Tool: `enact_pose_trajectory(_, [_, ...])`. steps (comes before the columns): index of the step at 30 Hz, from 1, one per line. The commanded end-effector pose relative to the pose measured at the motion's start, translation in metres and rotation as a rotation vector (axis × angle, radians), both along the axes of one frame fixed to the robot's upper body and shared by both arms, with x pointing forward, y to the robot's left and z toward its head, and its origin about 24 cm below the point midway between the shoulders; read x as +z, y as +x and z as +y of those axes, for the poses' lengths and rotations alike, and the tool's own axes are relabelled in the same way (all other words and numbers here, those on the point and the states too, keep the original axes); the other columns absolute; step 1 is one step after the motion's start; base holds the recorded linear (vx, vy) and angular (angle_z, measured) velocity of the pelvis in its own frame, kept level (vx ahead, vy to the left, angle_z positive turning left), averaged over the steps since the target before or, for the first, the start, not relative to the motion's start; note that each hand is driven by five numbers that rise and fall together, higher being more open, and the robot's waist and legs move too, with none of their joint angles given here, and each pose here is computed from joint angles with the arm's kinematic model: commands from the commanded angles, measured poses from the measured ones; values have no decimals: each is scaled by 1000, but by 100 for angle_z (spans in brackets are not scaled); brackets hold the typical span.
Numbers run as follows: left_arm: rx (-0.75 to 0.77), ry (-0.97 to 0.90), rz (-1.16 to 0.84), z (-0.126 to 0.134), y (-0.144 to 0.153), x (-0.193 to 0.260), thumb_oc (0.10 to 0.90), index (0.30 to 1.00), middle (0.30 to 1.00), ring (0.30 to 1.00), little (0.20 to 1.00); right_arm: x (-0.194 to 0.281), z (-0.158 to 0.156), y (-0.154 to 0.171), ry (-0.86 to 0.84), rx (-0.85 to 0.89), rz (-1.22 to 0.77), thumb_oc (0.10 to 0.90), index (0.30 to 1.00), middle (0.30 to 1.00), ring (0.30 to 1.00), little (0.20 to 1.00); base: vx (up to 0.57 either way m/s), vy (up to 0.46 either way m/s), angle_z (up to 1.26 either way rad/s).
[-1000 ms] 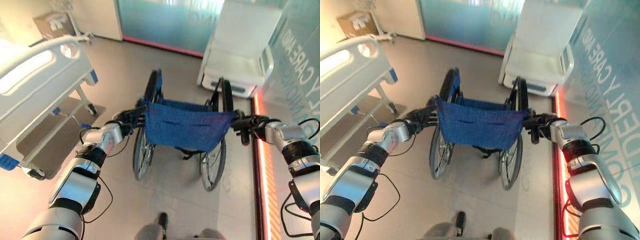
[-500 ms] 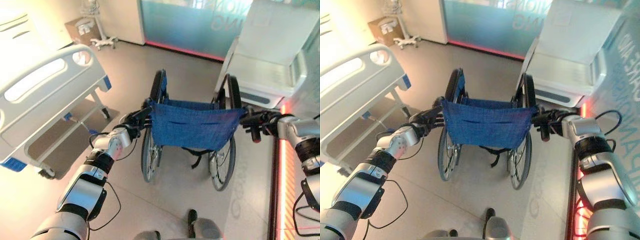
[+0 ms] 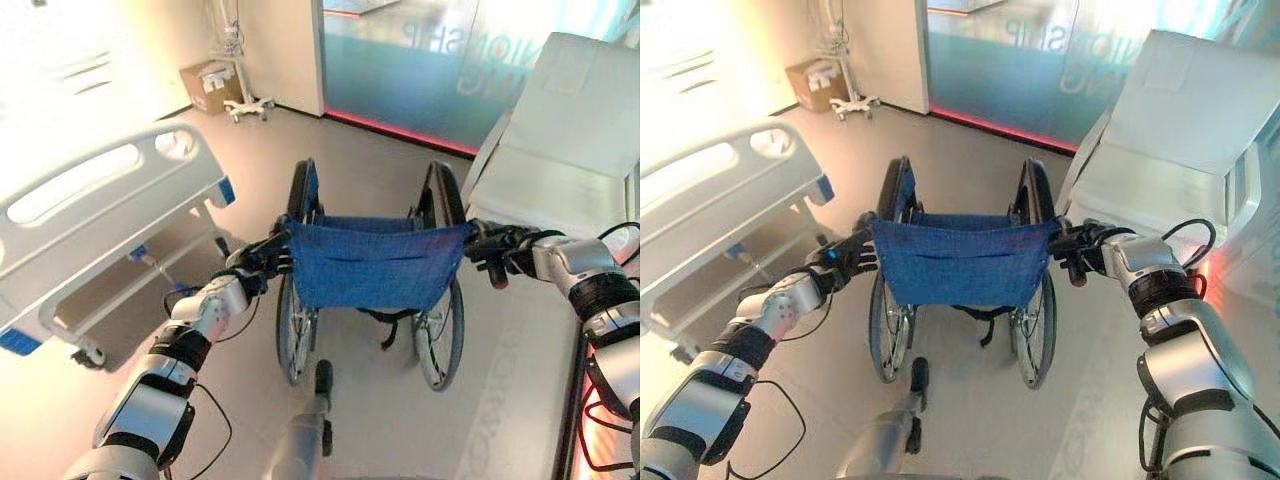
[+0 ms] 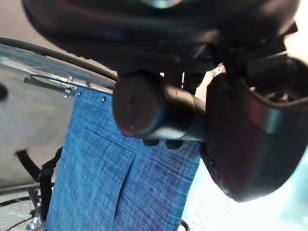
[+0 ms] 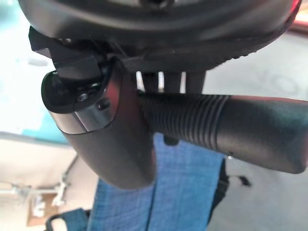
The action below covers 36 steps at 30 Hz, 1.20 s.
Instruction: Push the wheelchair next to the bed
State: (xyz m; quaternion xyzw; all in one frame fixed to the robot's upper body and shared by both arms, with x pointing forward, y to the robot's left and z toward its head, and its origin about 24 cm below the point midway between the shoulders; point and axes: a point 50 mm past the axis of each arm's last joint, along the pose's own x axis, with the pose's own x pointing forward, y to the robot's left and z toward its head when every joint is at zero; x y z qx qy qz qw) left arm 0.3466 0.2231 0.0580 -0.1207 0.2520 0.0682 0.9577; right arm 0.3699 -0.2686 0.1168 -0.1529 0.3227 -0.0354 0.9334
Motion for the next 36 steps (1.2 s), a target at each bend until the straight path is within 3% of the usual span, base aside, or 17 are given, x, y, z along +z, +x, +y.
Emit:
enact_pose_trajectory(1, [39,-84,-48,20,3,11,400,300,300,300,300,5,32,10,205,224,-96,400,300,300,300,300,608,114,-54])
enact_pose_trajectory(10, [76,-43,-27,15,12,4,400,300,300,300,300,2,53,12,266,285,-82,400,300,300,300,300,542,39,9])
enact_pose_trajectory(19, [95,-6,-112,13,8,12,400,300,300,300,300,32,69,16,313,311,-153,400,300,300,300,300,703,-396,59])
enact_pose_trajectory(26, [133,-71,-12,16,-20,-35,400,300,300,300,300,25,72,18,286,347,-55,400,300,300,300,300,678,-364,61])
enact_pose_trajectory(36, [58,-144,-57,-1,-11,-22,400,300,300,300,300,16,86,21,228,333,-117,400,300,300,300,300,574,-182,13])
